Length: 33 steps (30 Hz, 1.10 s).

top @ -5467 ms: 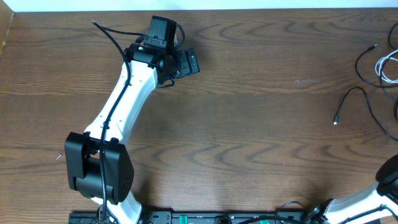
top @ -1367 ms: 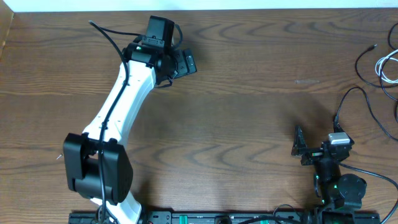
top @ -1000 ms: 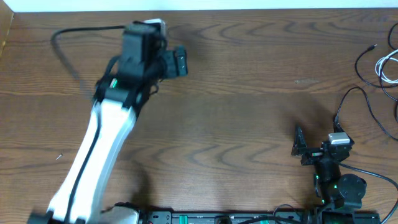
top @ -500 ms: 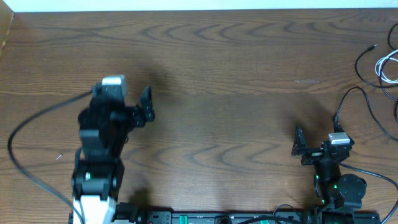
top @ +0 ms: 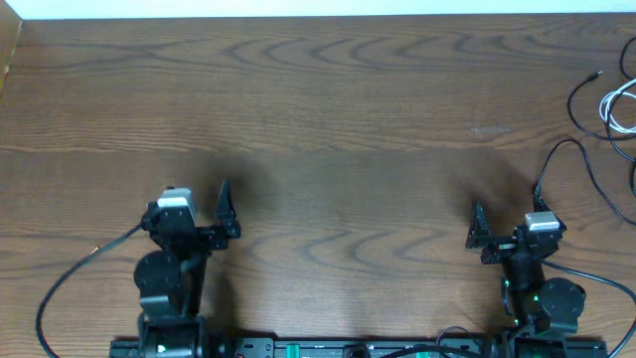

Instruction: Untangle cables

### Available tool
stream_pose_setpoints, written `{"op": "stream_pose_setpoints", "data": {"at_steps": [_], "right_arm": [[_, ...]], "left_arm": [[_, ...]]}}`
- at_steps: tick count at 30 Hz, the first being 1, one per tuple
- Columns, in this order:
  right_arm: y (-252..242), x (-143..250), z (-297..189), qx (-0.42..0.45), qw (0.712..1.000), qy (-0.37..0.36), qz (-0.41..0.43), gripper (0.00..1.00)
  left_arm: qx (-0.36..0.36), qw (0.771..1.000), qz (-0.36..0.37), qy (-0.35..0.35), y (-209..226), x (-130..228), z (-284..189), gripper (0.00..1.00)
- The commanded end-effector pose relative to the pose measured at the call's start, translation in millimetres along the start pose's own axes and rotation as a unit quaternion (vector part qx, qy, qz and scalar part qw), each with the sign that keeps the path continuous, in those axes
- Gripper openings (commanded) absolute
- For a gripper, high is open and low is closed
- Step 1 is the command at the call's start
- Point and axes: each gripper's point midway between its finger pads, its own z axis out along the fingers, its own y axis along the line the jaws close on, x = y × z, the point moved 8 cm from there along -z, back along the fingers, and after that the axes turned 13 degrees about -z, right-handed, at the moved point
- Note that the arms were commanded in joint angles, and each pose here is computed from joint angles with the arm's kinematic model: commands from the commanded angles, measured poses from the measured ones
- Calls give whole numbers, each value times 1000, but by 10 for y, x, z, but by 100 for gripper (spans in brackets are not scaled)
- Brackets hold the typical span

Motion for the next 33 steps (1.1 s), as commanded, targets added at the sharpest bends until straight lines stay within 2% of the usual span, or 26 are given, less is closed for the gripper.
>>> {"op": "stream_pose_setpoints", "data": {"at_steps": [1,13,33], "right_arm": [[4,3,-3,1,1000,0,3,99],[4,3,-3,1,1000,0,3,99],[4,3,-3,1,1000,0,3,99]], "left_arm": [[-7,1000,21,-20,55,83,-34,95],[-12,999,22,-45,188,407,-43,95],[-24,999,21,-26,223,480,-55,95]]}}
